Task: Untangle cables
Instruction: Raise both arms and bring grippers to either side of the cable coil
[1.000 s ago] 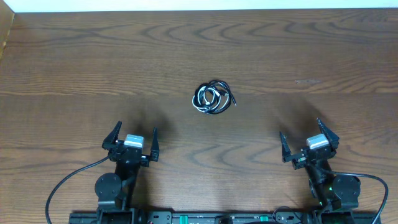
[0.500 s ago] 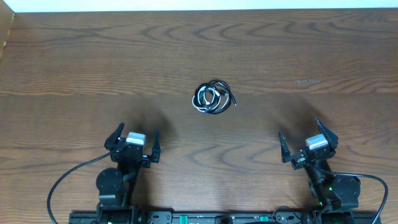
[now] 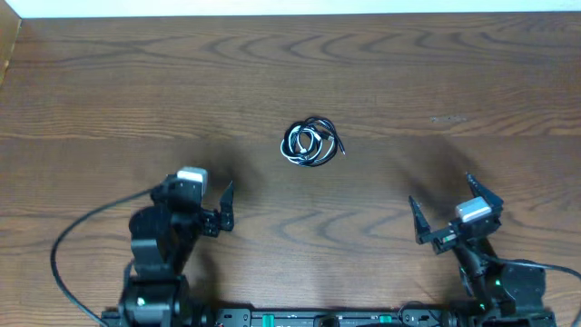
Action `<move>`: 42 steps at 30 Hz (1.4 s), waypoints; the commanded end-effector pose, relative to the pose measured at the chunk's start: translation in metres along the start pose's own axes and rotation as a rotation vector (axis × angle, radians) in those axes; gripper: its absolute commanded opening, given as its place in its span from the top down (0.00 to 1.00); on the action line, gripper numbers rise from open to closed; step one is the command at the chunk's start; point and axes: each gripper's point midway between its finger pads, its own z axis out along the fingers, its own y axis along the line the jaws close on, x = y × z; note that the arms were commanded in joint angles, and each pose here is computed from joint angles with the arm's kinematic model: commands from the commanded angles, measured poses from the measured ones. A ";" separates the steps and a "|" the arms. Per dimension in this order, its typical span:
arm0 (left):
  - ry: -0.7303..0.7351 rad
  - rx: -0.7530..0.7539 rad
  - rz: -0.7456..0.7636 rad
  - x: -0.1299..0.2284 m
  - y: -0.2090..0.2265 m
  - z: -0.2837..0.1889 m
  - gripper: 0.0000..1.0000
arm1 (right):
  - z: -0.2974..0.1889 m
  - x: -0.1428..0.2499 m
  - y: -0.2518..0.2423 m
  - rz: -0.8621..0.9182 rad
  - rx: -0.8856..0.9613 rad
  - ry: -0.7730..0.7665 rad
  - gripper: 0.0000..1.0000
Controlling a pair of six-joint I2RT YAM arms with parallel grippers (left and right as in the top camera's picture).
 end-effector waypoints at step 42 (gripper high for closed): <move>0.395 0.349 -0.499 -0.155 -0.060 0.064 0.10 | 0.096 -0.056 0.005 0.506 -0.335 0.837 0.13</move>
